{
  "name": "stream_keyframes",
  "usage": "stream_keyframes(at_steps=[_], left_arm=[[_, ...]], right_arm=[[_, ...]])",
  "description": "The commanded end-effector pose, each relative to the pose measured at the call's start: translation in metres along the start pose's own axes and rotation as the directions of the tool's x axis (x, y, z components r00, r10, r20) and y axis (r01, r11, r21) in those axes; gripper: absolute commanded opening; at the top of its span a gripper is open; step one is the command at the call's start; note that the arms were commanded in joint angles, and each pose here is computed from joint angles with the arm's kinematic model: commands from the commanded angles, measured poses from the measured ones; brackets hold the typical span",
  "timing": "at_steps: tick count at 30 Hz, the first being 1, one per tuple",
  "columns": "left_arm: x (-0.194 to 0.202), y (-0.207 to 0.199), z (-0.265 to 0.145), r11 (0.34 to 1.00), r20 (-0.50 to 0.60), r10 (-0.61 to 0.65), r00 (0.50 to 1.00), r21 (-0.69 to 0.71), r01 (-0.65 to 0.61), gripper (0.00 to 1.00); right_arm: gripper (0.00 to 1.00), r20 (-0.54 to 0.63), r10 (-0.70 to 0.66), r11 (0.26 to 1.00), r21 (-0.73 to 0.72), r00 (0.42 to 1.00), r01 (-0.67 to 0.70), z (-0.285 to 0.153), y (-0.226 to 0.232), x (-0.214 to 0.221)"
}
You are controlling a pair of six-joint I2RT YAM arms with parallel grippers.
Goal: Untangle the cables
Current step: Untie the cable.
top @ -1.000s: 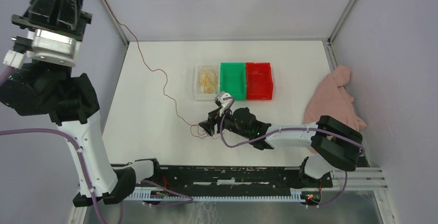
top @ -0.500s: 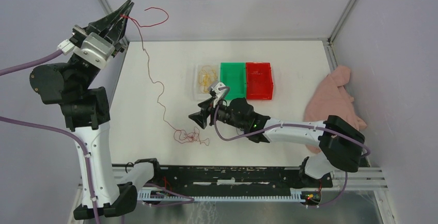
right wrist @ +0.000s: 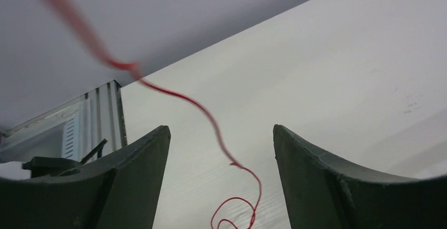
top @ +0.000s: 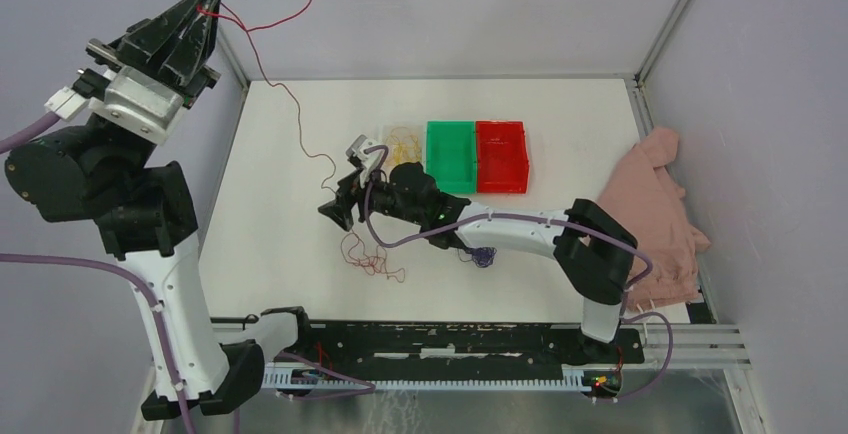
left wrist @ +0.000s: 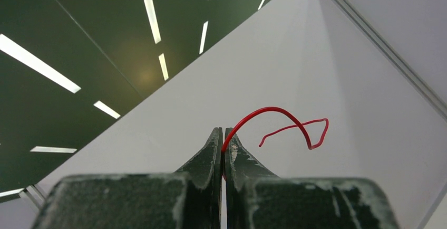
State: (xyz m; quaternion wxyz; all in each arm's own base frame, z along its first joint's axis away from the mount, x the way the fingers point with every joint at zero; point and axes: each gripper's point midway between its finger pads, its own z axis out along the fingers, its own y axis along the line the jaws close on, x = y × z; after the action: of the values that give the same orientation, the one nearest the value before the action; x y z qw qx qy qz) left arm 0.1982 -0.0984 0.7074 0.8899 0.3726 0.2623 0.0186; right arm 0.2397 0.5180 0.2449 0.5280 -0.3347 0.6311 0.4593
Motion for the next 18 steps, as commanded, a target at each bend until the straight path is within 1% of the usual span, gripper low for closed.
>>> stream_keyframes(at_steps=[1, 7, 13, 18], left_arm=[[-0.044, 0.015, 0.005, 0.999, 0.092, 0.013, 0.996, -0.037, -0.009, 0.03], [-0.083, 0.031, 0.009, 0.996, 0.18, 0.058, 0.982, -0.081, -0.044, 0.03], [-0.135, 0.051, 0.009, 0.985, 0.292, 0.123, 0.948, -0.153, -0.08, 0.03], [-0.175, 0.059, -0.001, 0.955, 0.356, 0.26, 0.897, -0.235, -0.183, 0.03]], right_arm=[[0.77, -0.038, -0.067, 0.992, 0.105, 0.997, 0.071, 0.016, -0.022, 0.008], [0.74, -0.114, -0.059, 0.981, 0.175, 0.992, 0.079, 0.016, -0.045, 0.051], [0.73, -0.127, -0.022, 0.978, 0.202, 0.992, 0.048, 0.019, -0.052, 0.074], [0.71, -0.137, -0.004, 0.972, 0.232, 0.991, 0.036, 0.016, -0.06, 0.088]])
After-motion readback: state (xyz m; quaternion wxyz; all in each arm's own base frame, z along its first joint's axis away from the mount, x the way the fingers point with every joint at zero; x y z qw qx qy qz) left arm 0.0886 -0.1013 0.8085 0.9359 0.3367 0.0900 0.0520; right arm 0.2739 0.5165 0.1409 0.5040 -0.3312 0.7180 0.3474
